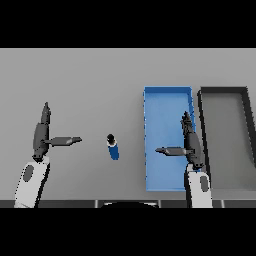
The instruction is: Pick up the blue pipe and place it into the blue bin.
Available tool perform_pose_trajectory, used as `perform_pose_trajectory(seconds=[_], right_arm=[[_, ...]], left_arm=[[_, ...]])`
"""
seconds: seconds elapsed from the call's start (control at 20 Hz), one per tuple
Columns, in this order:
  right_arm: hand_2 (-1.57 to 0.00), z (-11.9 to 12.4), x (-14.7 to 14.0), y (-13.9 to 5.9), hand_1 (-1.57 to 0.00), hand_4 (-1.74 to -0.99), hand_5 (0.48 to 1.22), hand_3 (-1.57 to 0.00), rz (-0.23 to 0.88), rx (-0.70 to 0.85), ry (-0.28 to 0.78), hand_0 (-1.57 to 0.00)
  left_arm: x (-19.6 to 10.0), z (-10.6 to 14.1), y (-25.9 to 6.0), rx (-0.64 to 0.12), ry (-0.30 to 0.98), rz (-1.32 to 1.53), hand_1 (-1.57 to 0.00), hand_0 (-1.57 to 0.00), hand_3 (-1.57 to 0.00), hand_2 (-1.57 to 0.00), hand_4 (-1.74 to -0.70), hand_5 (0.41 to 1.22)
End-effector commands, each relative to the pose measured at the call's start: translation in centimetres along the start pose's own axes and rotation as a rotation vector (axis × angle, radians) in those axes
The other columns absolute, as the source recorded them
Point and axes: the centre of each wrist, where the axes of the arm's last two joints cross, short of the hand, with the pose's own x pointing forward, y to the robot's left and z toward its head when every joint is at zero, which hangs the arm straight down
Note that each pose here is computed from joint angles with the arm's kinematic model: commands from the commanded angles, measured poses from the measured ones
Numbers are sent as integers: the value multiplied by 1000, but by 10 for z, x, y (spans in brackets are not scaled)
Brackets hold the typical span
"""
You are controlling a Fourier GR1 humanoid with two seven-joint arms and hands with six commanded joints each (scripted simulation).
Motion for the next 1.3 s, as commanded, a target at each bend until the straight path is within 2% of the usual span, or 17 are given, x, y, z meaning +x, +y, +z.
perform_pose_trajectory(seconds=[0.0,0.25,0.3,0.35,0.4,0.65,0.75,0.95,1.0,1.25], right_arm=[[1,1,0,0,1,-1222,603,1,0,-1,-1,1],[1,8,-2,0,1,-1222,603,1,-3,-4,-11,1],[1,16,1,-11,1,-1222,603,1,110,42,-65,1],[1,23,5,-15,1,-1227,603,1,157,85,-98,1],[1,28,6,-18,1,-1230,601,1,191,104,-100,1],[1,29,14,-15,1,-1226,593,1,239,132,-77,1],[1,29,12,-13,1,-1218,589,1,249,140,-66,1],[1,31,14,-13,1,-1225,595,1,244,147,-109,1],[1,33,16,-15,1,-1223,601,1,253,155,-135,1],[1,25,16,-20,1,-1244,607,1,243,153,-114,1]], left_arm=[[0,1,0,1,-6,0,1,1,1,1,-1006,586],[-1,6,2,-1,-9,1,1,1,1,1,-1006,586],[-6,15,14,-127,-47,-72,1,1,1,1,-1006,586],[-10,20,23,-202,-59,-113,1,1,1,1,-1011,588],[-12,21,31,-245,-63,-134,1,1,1,1,-1011,588],[-8,28,34,-333,-88,-149,1,1,1,1,-1009,589],[-5,31,32,-392,-102,-123,1,1,1,1,-1023,594],[-2,38,21,-561,-80,-160,1,1,1,1,-1031,565],[4,39,18,-595,-79,-164,1,1,1,1,-1037,548],[10,48,-9,-735,-33,-171,1,1,1,1,-1086,480]])
